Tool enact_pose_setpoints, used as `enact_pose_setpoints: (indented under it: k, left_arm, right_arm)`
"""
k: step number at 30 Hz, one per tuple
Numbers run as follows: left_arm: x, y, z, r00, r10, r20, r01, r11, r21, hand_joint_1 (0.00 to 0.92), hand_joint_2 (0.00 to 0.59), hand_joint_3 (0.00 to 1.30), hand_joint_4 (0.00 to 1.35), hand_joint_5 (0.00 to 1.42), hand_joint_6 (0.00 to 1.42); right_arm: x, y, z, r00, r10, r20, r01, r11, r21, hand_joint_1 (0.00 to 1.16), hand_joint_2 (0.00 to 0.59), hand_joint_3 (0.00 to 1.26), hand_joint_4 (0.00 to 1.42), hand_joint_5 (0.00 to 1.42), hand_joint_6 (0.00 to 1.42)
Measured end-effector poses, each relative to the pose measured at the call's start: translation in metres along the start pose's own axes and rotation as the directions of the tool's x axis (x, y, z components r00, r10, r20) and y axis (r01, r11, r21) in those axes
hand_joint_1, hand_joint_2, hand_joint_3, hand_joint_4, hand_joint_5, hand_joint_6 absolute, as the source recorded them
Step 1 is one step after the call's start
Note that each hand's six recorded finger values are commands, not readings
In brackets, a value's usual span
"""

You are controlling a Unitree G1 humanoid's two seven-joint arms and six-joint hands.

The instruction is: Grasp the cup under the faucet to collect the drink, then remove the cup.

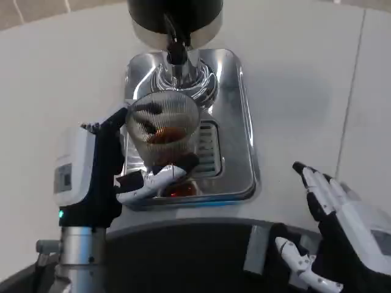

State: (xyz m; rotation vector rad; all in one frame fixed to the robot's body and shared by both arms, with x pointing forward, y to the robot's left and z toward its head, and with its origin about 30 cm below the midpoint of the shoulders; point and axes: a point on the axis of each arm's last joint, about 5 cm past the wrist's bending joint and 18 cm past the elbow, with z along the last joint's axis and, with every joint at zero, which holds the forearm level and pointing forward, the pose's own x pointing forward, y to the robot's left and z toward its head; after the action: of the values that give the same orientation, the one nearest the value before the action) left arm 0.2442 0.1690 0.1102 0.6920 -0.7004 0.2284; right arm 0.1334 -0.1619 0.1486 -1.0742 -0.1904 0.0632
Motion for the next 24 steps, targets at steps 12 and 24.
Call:
enact_pose_setpoints:
  k: [12, 24]
  left_arm:
    - [-0.023, 0.03, 0.0103, 0.994, -0.063, 0.084, 0.065, 0.998, -0.022, 0.597, 0.088, 1.08, 1.16, 1.42, 1.42]
    - [-0.038, 0.052, 0.0232, 0.987, -0.066, 0.143, 0.072, 0.997, -0.035, 0.588, 0.092, 1.08, 1.18, 1.42, 1.42]
  right_arm:
    - [-0.006, -0.0256, 0.0119, 0.9775, -0.005, 0.211, 0.032, 0.991, -0.127, 0.17, 0.548, 0.0, 0.0, 0.0, 0.0]
    - [-0.039, -0.044, 0.0287, 0.944, 0.019, 0.329, 0.054, 0.976, -0.211, 0.13, 0.586, 0.0, 0.0, 0.0, 0.0]
